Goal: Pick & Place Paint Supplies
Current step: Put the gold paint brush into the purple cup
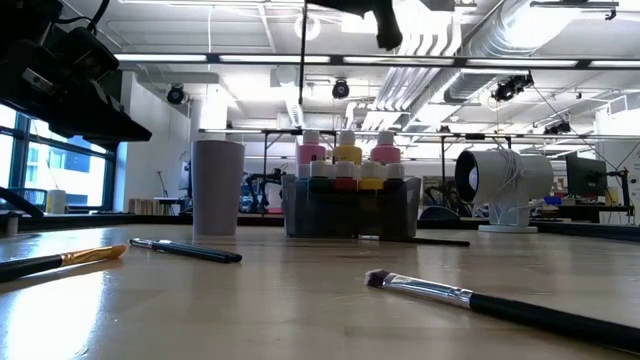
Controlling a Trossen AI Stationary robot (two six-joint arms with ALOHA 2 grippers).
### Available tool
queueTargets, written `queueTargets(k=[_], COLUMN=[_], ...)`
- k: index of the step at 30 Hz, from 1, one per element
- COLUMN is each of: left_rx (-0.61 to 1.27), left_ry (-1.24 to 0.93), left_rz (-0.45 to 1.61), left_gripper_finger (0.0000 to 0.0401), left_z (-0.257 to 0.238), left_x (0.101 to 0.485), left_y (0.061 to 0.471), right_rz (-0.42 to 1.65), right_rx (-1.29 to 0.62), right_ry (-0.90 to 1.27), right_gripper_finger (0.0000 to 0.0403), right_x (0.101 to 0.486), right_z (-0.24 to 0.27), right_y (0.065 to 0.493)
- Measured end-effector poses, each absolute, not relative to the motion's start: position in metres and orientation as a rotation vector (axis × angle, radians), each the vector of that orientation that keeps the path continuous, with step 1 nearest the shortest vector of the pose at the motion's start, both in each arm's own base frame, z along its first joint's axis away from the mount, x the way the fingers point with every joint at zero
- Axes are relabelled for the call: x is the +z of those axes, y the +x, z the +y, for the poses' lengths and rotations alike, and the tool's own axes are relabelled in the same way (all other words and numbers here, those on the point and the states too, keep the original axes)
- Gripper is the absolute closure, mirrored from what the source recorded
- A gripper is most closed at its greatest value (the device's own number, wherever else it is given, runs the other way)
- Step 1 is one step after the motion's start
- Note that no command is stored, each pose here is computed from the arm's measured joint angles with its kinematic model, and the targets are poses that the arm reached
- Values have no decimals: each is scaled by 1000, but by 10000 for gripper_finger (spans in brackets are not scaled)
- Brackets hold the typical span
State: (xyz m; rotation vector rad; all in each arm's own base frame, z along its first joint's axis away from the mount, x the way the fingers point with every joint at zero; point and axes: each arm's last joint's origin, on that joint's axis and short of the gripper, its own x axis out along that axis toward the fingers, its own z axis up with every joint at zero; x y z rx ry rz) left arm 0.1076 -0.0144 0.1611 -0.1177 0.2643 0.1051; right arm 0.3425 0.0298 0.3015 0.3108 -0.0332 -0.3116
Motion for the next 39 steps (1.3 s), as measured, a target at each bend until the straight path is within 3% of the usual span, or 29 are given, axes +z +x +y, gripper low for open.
queueTargets(k=[13, 22, 32, 39], left_rx=[106, 106, 106, 106], left_ry=[-118, -118, -118, -118], left_rz=[264, 264, 264, 264], left_gripper_finger=[401, 401, 401, 401], left_z=[-14, -14, -14, -14], left_x=[161, 161, 161, 161], left_y=[108, 108, 108, 108], right_rz=[-152, -197, -226, -195], right_rx=[-267, -288, -307, -341], right_ry=[279, 162, 94, 87], right_gripper_finger=[400, 400, 400, 400], right_x=[274, 278, 282, 260], right_z=[0, -17, -36, -51], right_y=[386, 426, 449, 460])
